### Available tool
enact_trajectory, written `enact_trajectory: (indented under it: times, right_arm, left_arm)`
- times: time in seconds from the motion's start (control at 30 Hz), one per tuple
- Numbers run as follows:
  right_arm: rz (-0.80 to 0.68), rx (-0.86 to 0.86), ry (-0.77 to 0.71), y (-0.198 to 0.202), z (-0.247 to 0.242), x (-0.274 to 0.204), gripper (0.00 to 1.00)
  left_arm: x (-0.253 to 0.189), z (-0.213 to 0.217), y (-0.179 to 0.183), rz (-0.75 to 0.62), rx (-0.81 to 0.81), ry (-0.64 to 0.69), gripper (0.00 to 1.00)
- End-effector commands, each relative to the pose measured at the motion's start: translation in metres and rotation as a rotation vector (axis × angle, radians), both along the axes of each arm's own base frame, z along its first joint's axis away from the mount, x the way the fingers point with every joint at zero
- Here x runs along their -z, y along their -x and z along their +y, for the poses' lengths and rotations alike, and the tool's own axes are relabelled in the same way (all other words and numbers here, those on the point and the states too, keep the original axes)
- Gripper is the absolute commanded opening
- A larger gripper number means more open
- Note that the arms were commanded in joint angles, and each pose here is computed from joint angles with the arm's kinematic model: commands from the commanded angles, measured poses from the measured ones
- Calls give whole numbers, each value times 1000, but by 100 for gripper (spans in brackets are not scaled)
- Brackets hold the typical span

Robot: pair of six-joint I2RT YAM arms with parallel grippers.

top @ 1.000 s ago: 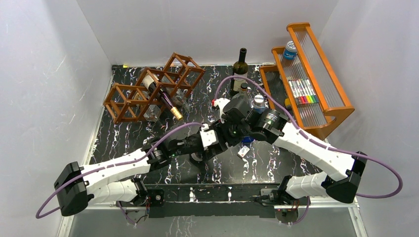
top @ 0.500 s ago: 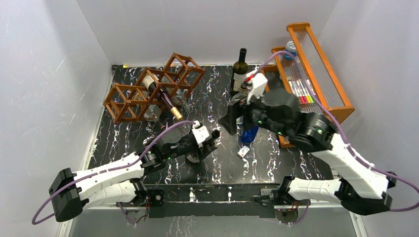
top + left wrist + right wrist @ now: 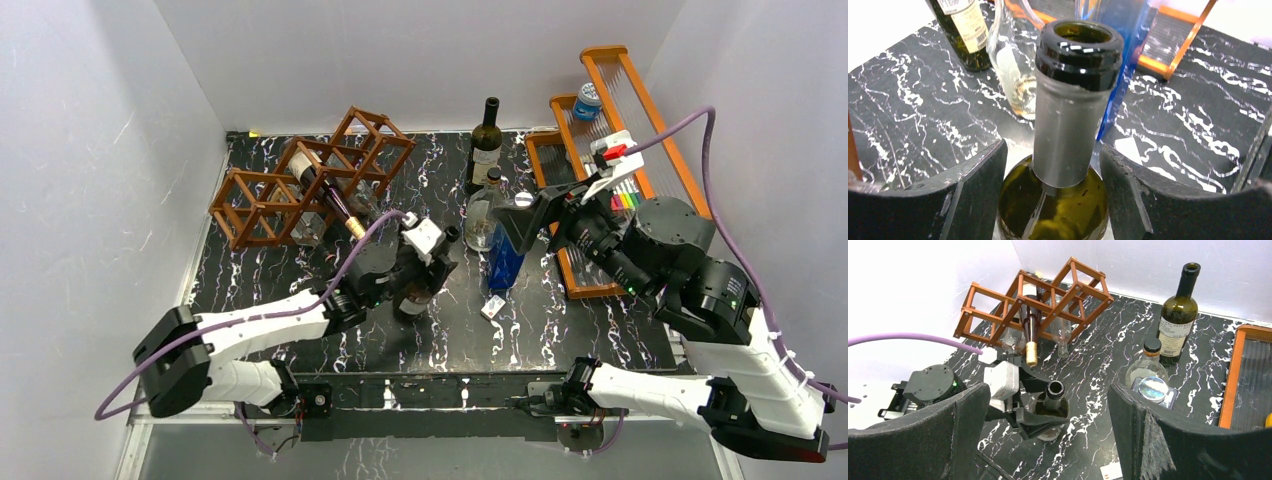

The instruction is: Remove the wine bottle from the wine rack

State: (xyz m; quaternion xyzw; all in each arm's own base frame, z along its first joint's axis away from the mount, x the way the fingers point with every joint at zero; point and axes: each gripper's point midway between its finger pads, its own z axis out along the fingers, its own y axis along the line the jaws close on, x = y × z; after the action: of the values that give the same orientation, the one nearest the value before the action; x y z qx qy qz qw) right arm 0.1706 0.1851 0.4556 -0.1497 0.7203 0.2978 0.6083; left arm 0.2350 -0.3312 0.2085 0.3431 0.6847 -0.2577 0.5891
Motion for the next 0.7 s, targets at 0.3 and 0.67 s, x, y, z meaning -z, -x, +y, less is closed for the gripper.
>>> enact_trajectory:
  times: [0.3, 0.67]
  right_arm:
    - [-37, 68, -46, 0, -22, -14, 98]
    - [-27, 74, -33, -1, -23, -7, 98]
  left_arm:
    - [-113, -60, -51, -209, -32, 333, 0]
    - [-84, -88, -50, -183, 75, 243, 0]
